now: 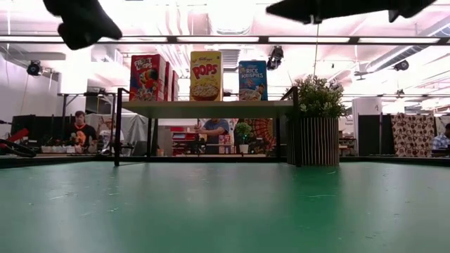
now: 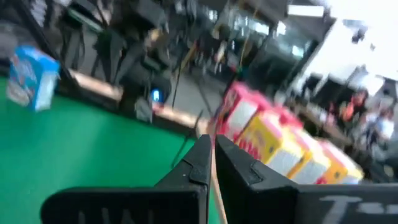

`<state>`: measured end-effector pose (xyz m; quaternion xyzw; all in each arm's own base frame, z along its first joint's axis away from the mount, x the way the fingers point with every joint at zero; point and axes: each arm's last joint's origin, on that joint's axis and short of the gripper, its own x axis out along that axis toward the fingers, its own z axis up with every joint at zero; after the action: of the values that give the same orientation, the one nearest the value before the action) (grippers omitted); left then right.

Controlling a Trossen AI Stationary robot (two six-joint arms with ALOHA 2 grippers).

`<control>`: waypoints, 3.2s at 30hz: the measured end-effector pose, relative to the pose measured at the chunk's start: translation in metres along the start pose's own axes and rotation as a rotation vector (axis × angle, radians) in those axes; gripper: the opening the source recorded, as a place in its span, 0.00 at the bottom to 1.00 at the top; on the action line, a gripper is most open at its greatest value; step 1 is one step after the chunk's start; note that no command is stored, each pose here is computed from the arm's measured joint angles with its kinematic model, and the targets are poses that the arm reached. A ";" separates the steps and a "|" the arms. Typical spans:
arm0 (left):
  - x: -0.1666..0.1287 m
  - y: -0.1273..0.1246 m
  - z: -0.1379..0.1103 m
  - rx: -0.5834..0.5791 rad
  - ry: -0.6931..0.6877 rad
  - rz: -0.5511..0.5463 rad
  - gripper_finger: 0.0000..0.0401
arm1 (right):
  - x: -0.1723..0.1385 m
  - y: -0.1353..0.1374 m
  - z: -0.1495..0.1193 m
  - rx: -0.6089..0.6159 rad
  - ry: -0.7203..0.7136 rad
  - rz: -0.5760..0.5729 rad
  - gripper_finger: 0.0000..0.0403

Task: Stack cereal on shelf
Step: Put the blue cereal box on the shelf aligned with the other blue cereal boxes

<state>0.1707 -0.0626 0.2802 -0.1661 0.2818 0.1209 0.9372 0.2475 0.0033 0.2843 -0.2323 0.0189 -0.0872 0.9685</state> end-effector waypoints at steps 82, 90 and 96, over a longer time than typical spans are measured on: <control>-0.033 -0.126 -0.098 -0.588 0.843 0.653 0.45 | -0.031 0.001 -0.011 -0.001 -0.200 0.028 0.03; -0.032 -0.126 -0.096 -0.587 0.848 0.632 0.41 | -0.031 0.001 -0.011 0.000 -0.196 0.023 0.03; -0.026 -0.134 -0.069 -0.549 0.840 0.513 0.40 | -0.040 -0.002 -0.009 0.009 -0.179 0.032 0.03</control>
<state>0.1589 -0.2147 0.2733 -0.3641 0.6204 0.3371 0.6074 0.2072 0.0046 0.2775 -0.2343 -0.0643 -0.0510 0.9687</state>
